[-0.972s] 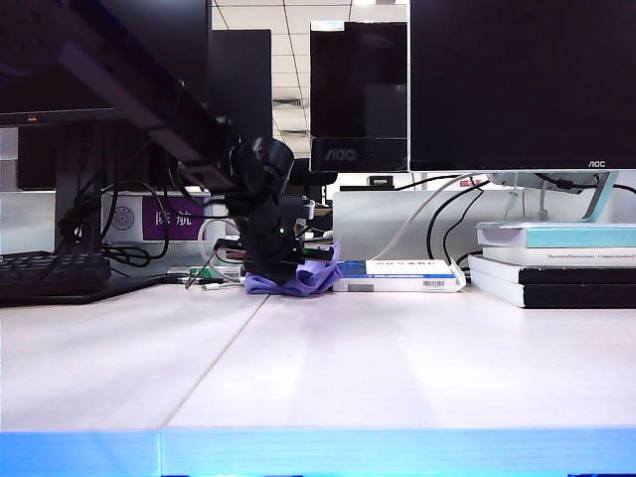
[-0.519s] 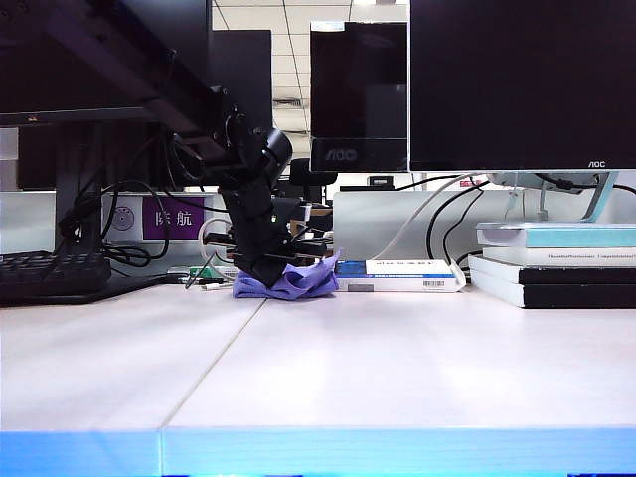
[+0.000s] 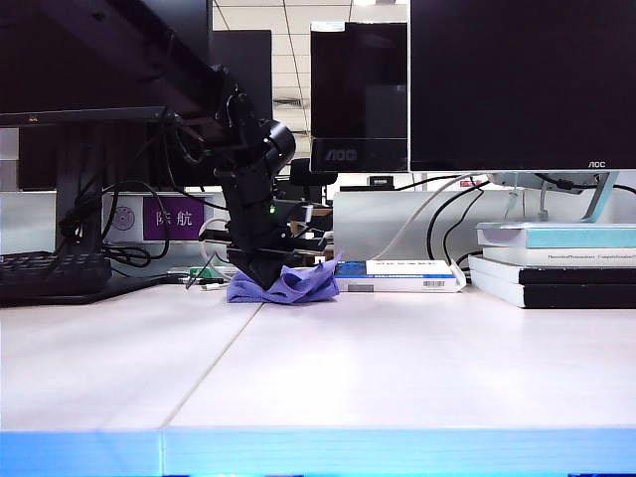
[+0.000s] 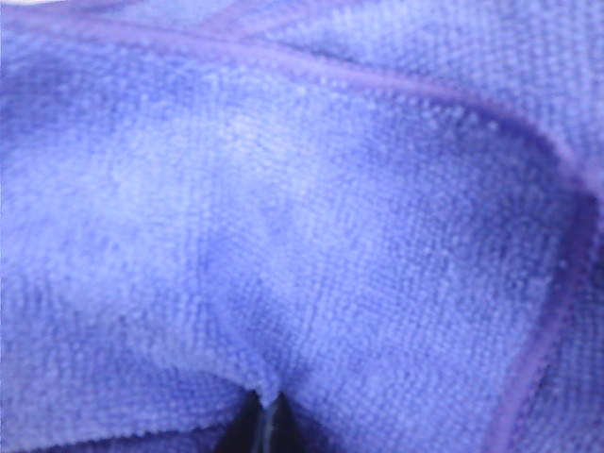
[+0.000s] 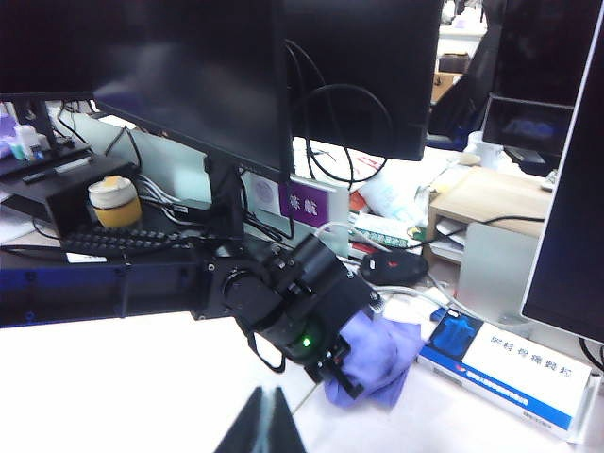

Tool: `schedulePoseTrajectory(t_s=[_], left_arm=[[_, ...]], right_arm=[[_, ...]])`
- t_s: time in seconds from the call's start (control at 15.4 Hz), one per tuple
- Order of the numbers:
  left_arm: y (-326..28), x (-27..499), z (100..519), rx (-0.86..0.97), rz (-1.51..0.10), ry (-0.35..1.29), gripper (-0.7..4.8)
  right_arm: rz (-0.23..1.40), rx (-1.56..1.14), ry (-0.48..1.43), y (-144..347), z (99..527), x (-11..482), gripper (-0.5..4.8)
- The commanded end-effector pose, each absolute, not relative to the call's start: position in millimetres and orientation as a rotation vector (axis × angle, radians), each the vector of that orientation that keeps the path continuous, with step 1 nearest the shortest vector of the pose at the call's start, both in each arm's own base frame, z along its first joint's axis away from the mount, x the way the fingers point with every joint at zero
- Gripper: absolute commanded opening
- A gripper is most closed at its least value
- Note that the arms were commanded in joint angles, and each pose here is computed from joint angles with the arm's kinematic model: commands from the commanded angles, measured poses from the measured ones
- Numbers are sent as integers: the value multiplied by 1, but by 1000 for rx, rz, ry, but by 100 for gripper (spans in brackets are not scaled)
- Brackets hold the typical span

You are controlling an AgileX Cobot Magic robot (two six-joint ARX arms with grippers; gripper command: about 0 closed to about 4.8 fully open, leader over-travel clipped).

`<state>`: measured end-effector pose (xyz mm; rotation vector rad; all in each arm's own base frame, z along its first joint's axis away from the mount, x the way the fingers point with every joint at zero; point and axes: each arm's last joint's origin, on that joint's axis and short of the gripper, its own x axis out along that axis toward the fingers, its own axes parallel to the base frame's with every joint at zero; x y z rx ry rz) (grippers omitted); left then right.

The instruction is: Wipe the table from front to back using the rag.

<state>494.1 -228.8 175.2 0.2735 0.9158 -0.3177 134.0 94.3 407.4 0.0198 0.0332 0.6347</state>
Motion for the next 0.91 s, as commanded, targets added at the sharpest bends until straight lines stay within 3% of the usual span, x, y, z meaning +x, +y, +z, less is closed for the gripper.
schedulePoseTrajectory(t_s=[0.06,0.91], left_arm=[[-235,481,170,292,-346,1024,-7],[-234,460,171,331,-357,1201,-7]], right_arm=[[638,25,4,93,412,132,-1],[639,36,-34,90,416,128,-1]])
